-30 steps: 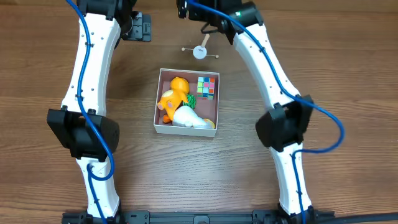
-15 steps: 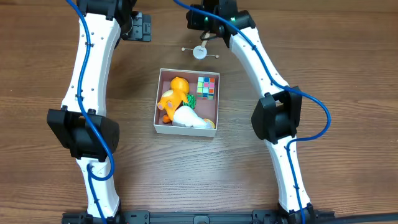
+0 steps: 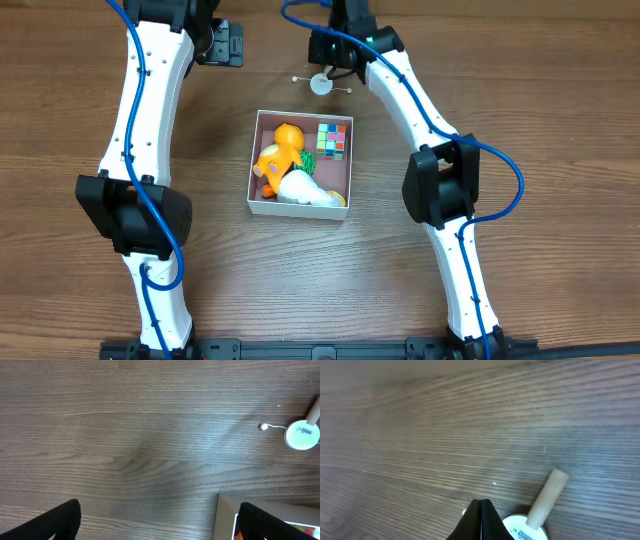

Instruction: Pack container

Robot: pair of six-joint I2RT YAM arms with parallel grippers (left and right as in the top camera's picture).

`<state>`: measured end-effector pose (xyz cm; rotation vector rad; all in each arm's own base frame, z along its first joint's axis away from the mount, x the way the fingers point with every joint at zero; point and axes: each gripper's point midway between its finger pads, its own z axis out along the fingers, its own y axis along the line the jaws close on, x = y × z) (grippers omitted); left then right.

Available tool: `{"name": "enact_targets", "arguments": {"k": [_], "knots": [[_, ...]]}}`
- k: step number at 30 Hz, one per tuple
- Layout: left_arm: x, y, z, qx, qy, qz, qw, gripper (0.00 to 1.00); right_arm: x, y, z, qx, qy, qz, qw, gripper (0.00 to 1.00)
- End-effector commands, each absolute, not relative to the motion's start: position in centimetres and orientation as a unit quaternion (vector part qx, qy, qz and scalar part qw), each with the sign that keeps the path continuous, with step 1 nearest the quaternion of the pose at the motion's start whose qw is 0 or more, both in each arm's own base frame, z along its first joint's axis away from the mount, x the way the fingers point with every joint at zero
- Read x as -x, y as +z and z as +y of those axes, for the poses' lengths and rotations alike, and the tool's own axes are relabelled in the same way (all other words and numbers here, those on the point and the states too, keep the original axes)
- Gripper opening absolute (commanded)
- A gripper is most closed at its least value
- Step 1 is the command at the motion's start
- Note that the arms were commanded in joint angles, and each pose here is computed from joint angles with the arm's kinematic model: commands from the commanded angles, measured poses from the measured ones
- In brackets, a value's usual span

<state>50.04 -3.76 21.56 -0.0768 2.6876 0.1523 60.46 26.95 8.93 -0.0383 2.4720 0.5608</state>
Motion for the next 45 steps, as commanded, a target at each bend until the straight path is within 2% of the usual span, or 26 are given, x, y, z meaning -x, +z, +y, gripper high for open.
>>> {"name": "enact_targets", "arguments": {"k": [1,20,35,42,45], "knots": [[-50.4,22.0,-3.3,0.028,0.062,0.971,0.231,1.00,-60.6,8.7,26.9,0.014,0.213,0.930,0.298,0.04],[-50.4,22.0,-3.3,0.028,0.062,0.971,0.231,1.00,-58.4,2.6,25.0,-0.001,0.168,0.956,0.242,0.04],[-50.4,22.0,-3.3,0.028,0.062,0.971,0.231,1.00,-58.3,1.7,21.2,-0.030,0.146,0.965,0.214,0.04],[-50.4,22.0,-3.3,0.028,0.062,0.971,0.231,1.00,-60.0,3.9,24.2,0.000,0.219,0.941,0.257,0.04],[-50.4,22.0,-3.3,0.028,0.062,0.971,0.231,1.00,-58.7,3.7,25.3,0.036,0.242,0.942,0.231,0.04]]}}
